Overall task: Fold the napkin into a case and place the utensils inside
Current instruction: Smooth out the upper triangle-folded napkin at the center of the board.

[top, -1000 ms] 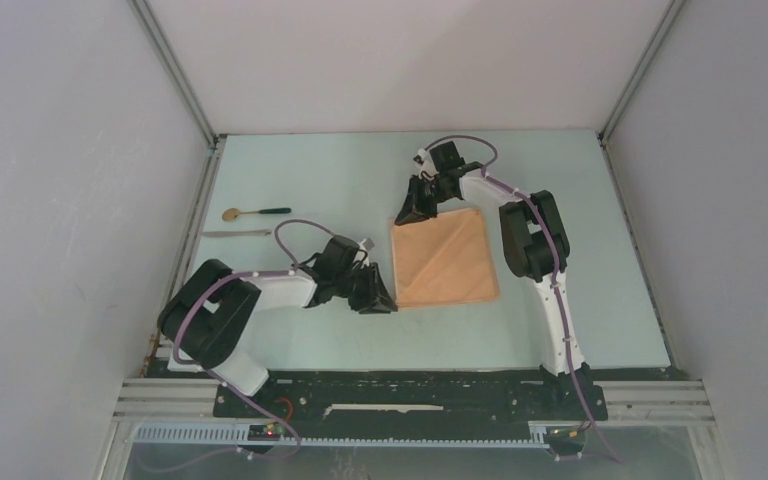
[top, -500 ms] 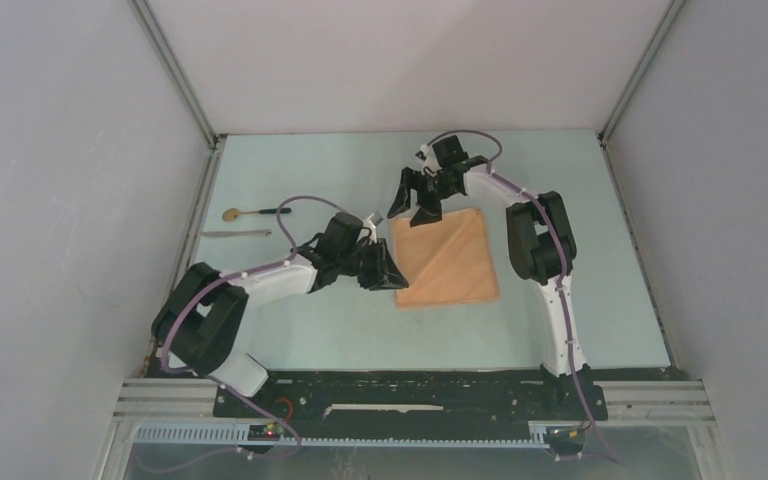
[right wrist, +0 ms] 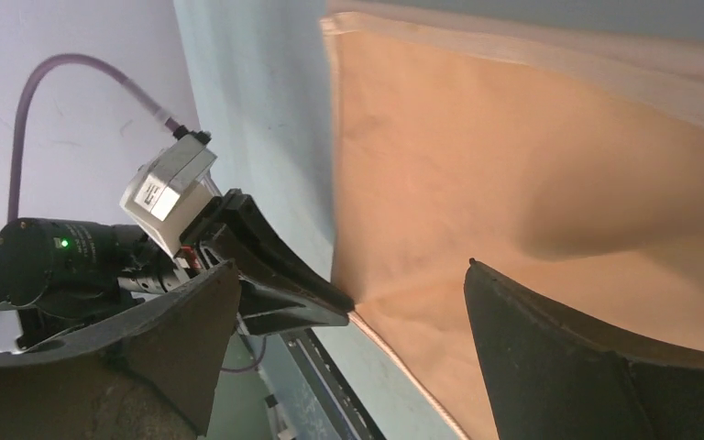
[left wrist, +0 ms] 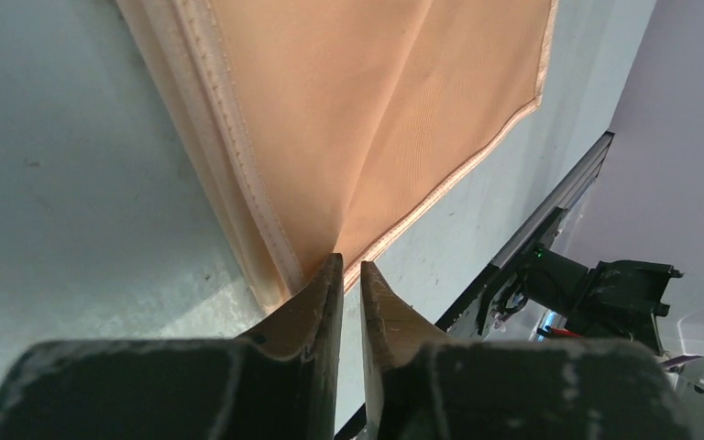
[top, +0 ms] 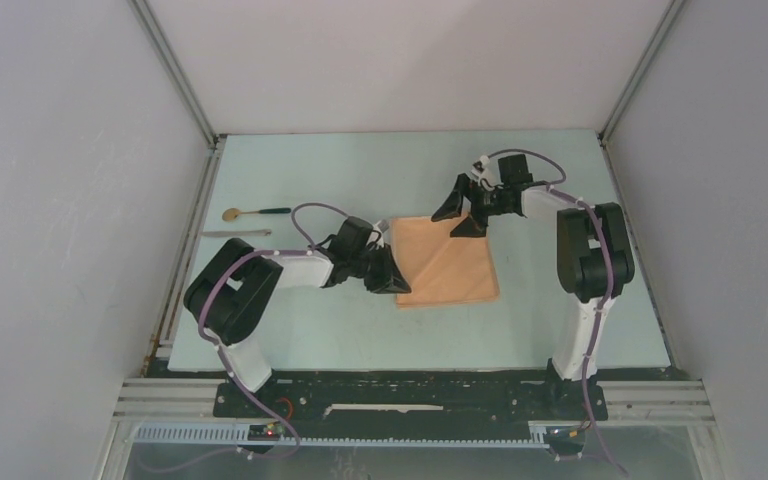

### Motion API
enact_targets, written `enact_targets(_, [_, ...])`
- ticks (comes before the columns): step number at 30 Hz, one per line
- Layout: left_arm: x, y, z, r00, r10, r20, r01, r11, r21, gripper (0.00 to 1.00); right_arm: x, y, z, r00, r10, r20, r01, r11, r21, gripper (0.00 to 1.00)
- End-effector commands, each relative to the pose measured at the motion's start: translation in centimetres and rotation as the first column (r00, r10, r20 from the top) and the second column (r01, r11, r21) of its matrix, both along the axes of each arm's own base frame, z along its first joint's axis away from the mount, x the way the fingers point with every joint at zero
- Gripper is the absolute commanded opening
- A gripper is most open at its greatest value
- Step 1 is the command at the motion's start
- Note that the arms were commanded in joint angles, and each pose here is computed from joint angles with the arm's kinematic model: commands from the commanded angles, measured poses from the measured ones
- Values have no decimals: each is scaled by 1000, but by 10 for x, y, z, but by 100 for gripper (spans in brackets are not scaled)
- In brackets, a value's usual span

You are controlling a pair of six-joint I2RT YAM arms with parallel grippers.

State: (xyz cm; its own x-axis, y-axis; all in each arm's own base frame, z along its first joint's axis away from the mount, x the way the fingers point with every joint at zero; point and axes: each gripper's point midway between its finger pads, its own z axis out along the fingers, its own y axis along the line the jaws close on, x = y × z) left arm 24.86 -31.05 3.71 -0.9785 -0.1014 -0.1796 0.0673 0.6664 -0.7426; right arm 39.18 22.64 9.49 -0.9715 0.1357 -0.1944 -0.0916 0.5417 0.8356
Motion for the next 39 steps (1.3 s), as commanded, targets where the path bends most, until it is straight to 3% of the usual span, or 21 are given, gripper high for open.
enact_targets(1, [0,3,-6,1000,7,11,-7,1000,-3,17,17,-7,5,998,13,66,-20,995,102,100])
enact_targets(13, [-4,17,-30,999,40,-33,-39,999,34,16,35,-5,-8,998,-32,45,24,986,164,100])
enact_targets(31, [-26,24,-46,994,52,-93,-52,999,9,15,71,-44,-41,986,-165,-7,162,961,222,100])
enact_targets(39, [-28,25,-46,994,52,-92,-52,999,4,14,90,-71,-51,950,-289,-119,310,920,240,100])
